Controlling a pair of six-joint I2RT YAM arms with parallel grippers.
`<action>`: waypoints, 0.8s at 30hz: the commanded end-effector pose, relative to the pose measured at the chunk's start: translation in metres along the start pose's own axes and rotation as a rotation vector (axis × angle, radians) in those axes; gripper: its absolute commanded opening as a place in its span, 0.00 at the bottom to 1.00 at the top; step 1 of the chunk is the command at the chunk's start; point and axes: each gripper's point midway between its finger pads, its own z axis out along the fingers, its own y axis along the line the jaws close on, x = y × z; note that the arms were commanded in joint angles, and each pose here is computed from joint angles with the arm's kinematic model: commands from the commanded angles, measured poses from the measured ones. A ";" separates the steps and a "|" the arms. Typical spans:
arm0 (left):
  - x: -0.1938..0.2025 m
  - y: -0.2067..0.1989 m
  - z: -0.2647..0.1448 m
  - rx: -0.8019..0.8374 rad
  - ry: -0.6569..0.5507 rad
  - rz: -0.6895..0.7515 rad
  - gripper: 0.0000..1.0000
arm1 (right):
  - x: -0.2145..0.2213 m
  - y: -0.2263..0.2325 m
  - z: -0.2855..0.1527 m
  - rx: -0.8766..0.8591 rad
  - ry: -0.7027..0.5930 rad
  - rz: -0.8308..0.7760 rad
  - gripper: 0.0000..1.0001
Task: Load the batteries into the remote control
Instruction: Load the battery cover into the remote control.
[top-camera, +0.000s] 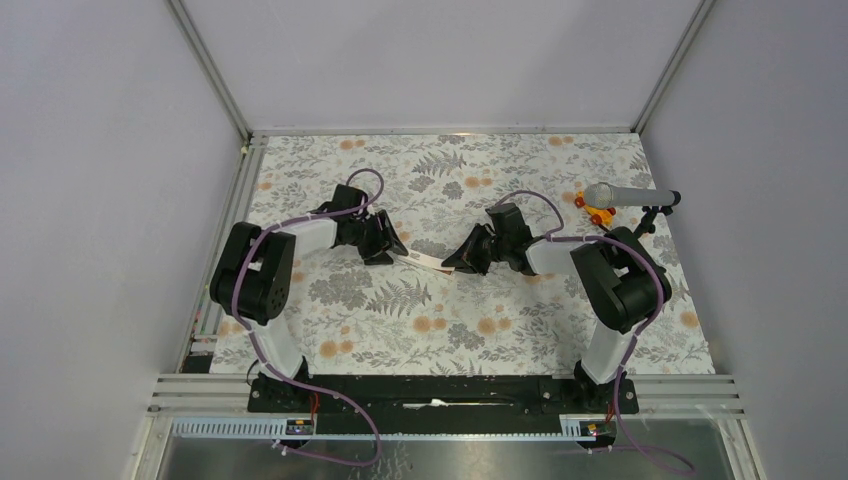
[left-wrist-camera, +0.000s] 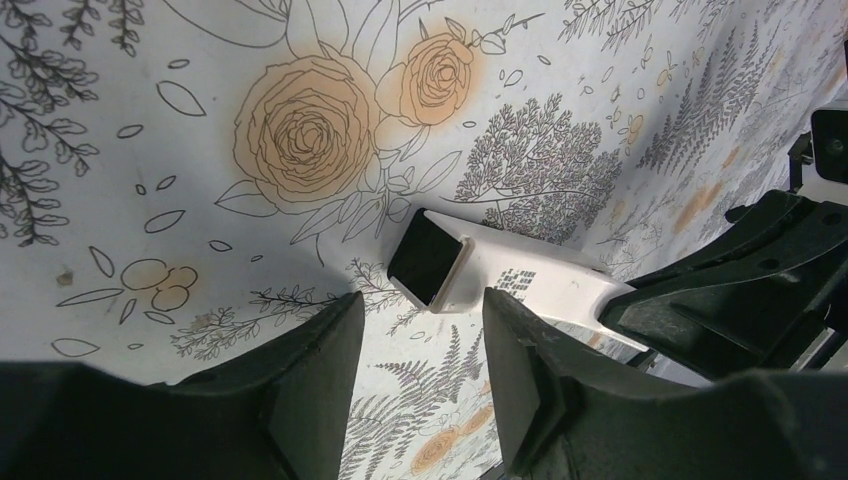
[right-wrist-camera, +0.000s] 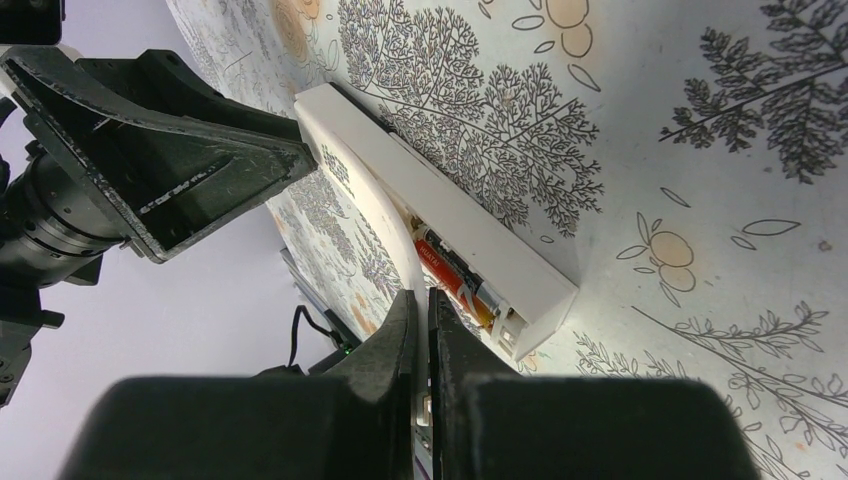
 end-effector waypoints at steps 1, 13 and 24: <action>0.005 0.018 0.010 -0.084 0.018 0.006 0.52 | 0.007 -0.054 0.001 0.208 -0.007 0.048 0.00; -0.017 0.022 0.009 -0.169 -0.038 0.067 0.49 | 0.010 -0.058 0.001 0.217 0.004 0.051 0.00; 0.001 0.035 0.019 -0.254 0.006 0.108 0.46 | 0.012 -0.055 -0.004 0.218 0.015 0.050 0.04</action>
